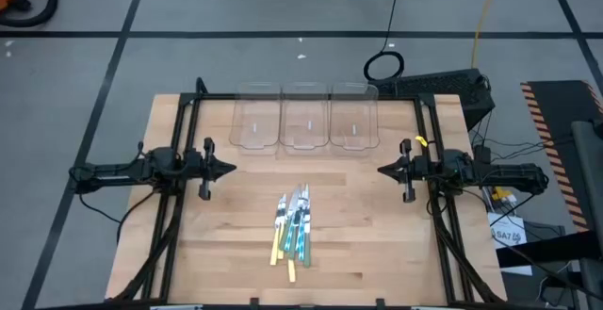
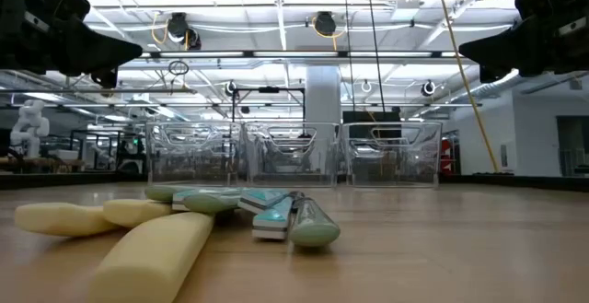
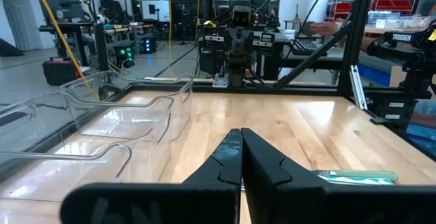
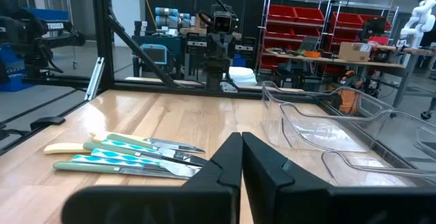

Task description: Sort silverware by color (type)

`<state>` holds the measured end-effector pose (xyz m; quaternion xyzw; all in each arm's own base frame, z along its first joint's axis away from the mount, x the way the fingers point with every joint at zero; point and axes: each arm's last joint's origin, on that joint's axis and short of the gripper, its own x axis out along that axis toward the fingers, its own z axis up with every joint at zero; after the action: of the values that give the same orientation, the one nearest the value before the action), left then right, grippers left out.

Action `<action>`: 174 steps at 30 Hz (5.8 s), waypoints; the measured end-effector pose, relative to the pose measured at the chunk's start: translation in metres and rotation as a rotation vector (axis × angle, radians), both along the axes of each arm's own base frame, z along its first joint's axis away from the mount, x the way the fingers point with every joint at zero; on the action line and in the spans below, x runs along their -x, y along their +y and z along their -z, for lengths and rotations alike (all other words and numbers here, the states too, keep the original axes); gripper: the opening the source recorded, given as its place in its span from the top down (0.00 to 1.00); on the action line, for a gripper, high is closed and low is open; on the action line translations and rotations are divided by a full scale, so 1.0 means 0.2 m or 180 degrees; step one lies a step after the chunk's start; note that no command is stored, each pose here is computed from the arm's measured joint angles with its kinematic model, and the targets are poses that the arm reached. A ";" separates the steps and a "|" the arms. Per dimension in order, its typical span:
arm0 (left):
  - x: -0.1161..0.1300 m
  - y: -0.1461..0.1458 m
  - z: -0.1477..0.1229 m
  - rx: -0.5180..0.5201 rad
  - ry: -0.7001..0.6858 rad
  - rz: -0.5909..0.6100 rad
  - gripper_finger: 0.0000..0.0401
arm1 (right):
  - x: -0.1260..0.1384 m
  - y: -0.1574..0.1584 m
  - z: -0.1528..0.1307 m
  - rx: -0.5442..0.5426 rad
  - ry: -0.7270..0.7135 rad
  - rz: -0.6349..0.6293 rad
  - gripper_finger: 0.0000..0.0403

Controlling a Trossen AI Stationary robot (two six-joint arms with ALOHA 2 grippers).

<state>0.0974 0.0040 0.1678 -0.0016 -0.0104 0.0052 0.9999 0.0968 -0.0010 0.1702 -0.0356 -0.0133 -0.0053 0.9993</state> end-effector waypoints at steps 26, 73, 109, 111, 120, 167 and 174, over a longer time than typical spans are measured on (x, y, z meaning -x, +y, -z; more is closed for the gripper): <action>0.00 0.00 0.00 -0.0001 -0.0001 0.0000 0.99 | 0.00 0.00 0.00 -0.0001 0.0000 0.0002 0.98; 0.00 0.00 0.00 -0.0001 -0.0001 0.0000 0.99 | 0.00 0.00 -0.01 -0.0111 -0.0088 -0.0003 0.98; 0.00 0.00 0.00 -0.0001 -0.0003 -0.0001 0.99 | -0.22 0.01 -0.88 -0.0474 0.0567 -0.0175 0.98; 0.00 0.00 0.00 0.0004 -0.0003 -0.0002 0.99 | -0.24 0.02 -0.94 -0.0473 0.0598 -0.0183 0.98; 0.00 0.00 -0.02 0.0738 -0.0117 0.0041 0.99 | -0.28 0.01 -1.29 -0.0479 0.0710 -0.0070 0.98; -0.36 -0.26 -0.45 0.0402 0.1567 0.0265 0.99 | -1.01 0.48 -0.16 -0.0180 0.2491 -0.0567 0.98; -0.50 -0.51 -0.28 0.0164 0.1767 0.0270 0.99 | -1.06 0.54 0.00 -0.0206 0.2703 -0.0566 0.98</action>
<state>0.1977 -0.0979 0.2247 -0.0261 0.2641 -0.0361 0.9635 0.3087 0.1064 0.1706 -0.0020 0.3961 0.0955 0.9132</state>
